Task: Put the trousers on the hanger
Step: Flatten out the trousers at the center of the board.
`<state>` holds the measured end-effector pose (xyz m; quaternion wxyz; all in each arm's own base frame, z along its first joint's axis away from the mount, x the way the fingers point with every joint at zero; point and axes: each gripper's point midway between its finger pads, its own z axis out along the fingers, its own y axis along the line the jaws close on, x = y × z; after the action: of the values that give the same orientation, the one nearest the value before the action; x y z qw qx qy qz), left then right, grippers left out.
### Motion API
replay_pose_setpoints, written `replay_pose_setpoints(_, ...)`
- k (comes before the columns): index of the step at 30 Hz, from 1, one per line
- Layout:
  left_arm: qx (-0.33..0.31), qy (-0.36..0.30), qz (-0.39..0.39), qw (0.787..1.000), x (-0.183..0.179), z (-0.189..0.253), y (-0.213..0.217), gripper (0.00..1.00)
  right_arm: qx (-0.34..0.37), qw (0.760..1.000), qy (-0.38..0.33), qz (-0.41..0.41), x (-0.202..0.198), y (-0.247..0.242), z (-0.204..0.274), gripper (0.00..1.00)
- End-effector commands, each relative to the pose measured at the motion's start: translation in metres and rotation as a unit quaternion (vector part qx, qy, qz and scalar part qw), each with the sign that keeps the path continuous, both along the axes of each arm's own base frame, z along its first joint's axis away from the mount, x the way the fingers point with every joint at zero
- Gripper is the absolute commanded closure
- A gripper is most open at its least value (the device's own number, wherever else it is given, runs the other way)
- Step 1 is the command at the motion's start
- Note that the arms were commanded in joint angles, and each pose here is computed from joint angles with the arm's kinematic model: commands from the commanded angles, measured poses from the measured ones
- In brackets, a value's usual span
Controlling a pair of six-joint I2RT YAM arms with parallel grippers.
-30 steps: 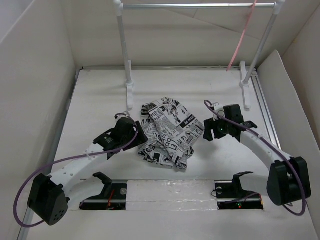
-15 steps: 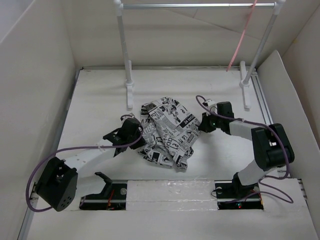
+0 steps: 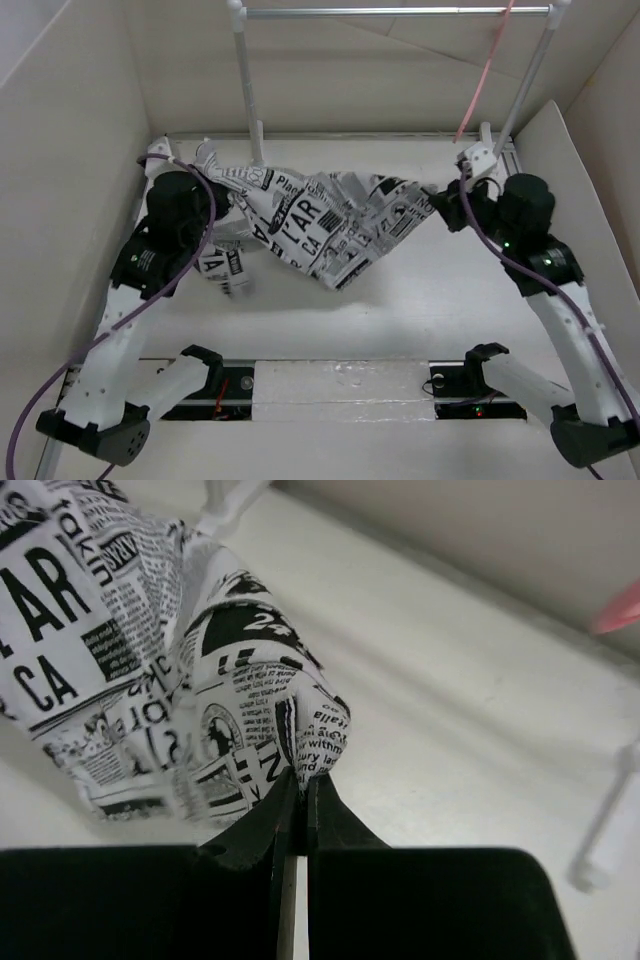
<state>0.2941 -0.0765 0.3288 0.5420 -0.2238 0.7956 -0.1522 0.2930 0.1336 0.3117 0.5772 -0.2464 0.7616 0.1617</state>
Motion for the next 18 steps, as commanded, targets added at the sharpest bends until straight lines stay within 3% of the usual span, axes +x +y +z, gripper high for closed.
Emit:
replay_pose_setpoints(1,0.039,-0.044,0.049,0.997,-0.026,0.044,0.036,1.0,-0.047,0.995,-0.003,-0.089,-0.025,-0.049,0.033,1.0)
replay_pose_setpoints(5,0.044,-0.076,0.076,0.993,-0.038,0.068,0.051,1.0,-0.08,0.984,0.024,-0.159,-0.02,-0.083,0.02,1.0)
replay_pose_setpoints(8,0.056,-0.053,0.067,0.995,-0.031,0.055,0.047,1.0,-0.098,0.972,0.07,-0.2,0.009,-0.109,-0.011,1.0)
replay_pose_setpoints(13,0.012,-0.025,-0.01,1.0,-0.026,0.019,0.01,1.0,-0.061,0.973,0.11,-0.193,0.049,-0.111,-0.037,1.0)
replay_pose_setpoints(15,-0.035,-0.007,-0.066,0.997,-0.027,0.004,-0.018,1.0,-0.059,0.967,0.122,-0.217,0.068,-0.124,-0.05,1.0)
replay_pose_setpoints(16,-0.046,0.026,-0.089,0.995,-0.029,-0.025,-0.029,1.0,-0.057,0.962,0.128,-0.233,0.075,-0.13,-0.055,0.97)
replay_pose_setpoints(17,-0.077,0.062,-0.127,0.987,-0.035,-0.058,-0.053,1.0,-0.058,0.954,0.146,-0.254,0.089,-0.145,-0.069,0.8)
replay_pose_setpoints(18,-0.098,0.048,-0.129,0.986,-0.032,-0.05,-0.058,1.0,-0.06,0.95,0.165,-0.259,0.093,-0.151,-0.082,0.8)
